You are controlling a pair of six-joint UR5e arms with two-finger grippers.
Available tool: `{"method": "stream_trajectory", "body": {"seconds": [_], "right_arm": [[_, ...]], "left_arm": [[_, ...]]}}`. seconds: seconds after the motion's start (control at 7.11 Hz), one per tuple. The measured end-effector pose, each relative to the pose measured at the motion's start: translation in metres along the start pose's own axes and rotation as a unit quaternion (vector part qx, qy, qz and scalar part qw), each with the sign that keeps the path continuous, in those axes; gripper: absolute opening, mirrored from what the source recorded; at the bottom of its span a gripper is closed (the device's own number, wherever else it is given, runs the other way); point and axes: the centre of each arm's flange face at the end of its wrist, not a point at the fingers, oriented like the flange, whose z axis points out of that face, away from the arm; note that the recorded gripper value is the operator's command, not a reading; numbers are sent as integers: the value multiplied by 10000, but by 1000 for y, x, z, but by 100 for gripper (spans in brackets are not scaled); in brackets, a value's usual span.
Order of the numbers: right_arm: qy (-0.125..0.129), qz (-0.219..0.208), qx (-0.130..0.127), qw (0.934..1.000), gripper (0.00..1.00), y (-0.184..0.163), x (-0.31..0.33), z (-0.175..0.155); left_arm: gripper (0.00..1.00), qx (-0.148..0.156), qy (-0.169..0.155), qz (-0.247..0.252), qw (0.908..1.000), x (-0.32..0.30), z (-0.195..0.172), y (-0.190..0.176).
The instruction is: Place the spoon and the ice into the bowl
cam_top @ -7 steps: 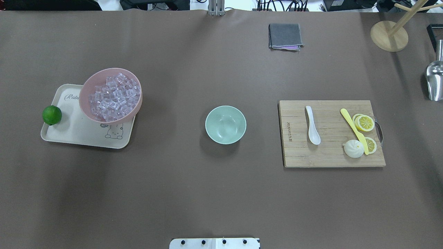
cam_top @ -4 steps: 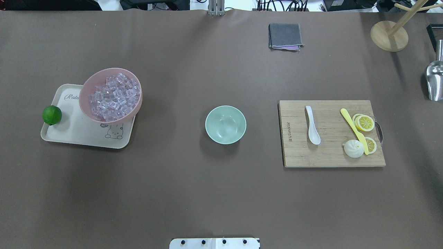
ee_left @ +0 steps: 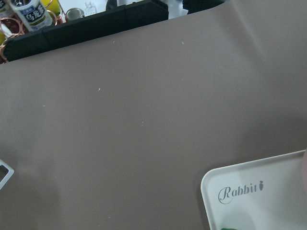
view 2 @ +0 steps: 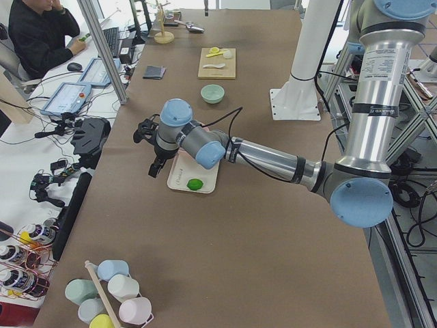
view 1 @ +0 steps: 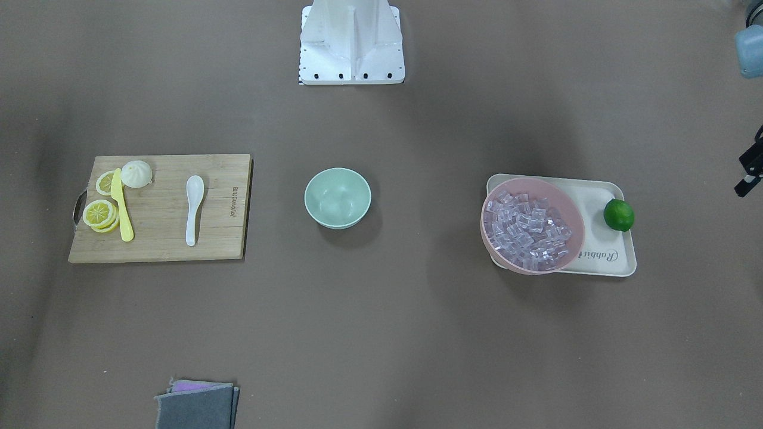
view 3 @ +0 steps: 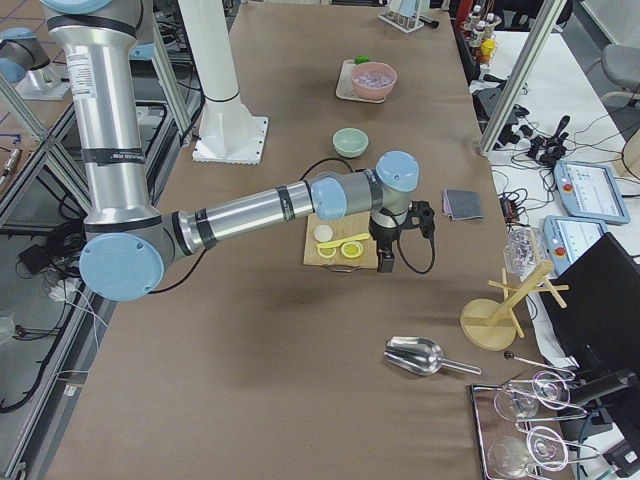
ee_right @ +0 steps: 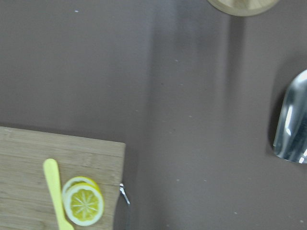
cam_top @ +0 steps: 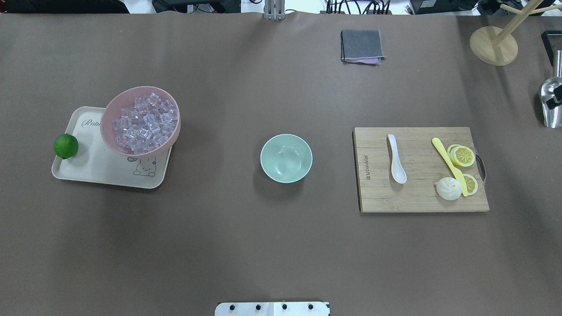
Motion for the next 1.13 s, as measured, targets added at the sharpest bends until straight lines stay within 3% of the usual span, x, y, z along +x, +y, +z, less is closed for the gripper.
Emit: {"method": "stream_trajectory", "body": {"seconds": [0.28,0.42,0.56,0.84,1.13], "right_arm": [[-96,-136,-15,9999,100,-12,-81,22],[-48,-358,190,9992,100,-12,-113,42],[-24,-317,398,9987,100,-6,-148,67],[-278,14,475,9985,100,10,-222,106],[-229,120,568,9981,99,22,-271,135]], "left_arm": [[98,-83,142,-136,9998,33,16,-16],[98,-79,158,-179,9997,40,19,-18],[98,-25,108,-218,9997,45,24,-17],[98,-16,82,-334,9994,65,44,-16],[98,-30,91,-382,9992,84,56,-19]]}}
